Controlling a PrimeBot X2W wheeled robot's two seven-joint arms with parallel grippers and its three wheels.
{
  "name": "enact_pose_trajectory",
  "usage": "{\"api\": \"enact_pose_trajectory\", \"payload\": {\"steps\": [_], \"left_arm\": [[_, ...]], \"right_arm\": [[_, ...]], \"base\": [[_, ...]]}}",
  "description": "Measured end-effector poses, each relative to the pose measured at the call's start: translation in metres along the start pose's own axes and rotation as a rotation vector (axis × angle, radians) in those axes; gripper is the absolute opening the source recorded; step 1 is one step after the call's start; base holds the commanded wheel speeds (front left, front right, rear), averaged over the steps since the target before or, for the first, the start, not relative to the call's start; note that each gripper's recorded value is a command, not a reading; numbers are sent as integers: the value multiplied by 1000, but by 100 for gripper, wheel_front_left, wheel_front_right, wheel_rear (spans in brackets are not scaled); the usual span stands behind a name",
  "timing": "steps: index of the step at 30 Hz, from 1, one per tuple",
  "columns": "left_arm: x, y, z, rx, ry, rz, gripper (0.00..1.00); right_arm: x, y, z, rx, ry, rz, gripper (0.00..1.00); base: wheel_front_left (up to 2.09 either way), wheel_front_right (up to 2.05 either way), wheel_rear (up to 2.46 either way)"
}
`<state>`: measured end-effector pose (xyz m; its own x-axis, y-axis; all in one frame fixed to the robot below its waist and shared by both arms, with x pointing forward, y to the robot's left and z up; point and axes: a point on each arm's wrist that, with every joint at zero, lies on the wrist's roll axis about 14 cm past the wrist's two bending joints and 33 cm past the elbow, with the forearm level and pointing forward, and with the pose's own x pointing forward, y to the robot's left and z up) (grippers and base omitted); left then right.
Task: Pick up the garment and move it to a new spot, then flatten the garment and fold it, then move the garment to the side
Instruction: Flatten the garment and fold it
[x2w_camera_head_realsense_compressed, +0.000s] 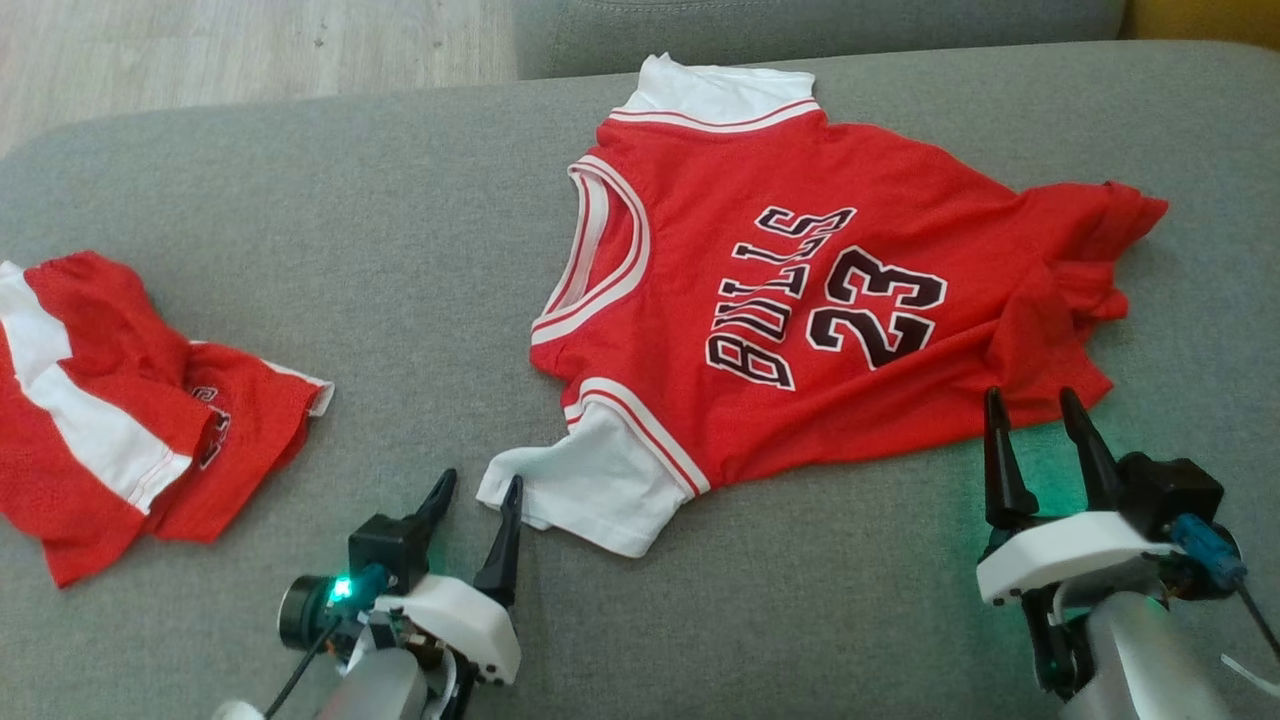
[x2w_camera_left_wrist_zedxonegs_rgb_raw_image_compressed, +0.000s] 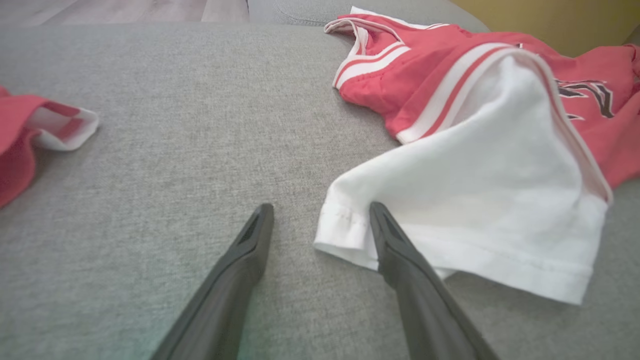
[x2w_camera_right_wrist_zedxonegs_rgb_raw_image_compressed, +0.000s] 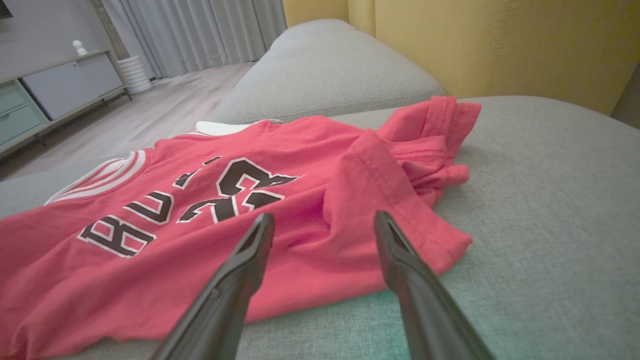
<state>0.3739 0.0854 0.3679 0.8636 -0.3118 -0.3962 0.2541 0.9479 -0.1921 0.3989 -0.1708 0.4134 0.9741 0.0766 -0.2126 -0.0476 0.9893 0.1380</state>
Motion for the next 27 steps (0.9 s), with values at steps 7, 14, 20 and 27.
{"api": "enact_pose_trajectory", "payload": {"steps": [7,14,20,27], "left_arm": [[4,-1,-6,3,52,-13,64],[3,-10,-10,-26,107,-51,0],[-7,-6,-3,-98,27,-23,0],[-12,-3,43,-136,-163,-16,0]], "right_arm": [[3,2,1,-7,-1,7,100],[3,2,8,-7,-18,5,100],[-3,-20,7,-9,-9,-63,100],[-3,-55,-15,66,103,-193,100]], "base": [[0,0,0],[0,0,0],[0,0,0],[0,0,0]]}}
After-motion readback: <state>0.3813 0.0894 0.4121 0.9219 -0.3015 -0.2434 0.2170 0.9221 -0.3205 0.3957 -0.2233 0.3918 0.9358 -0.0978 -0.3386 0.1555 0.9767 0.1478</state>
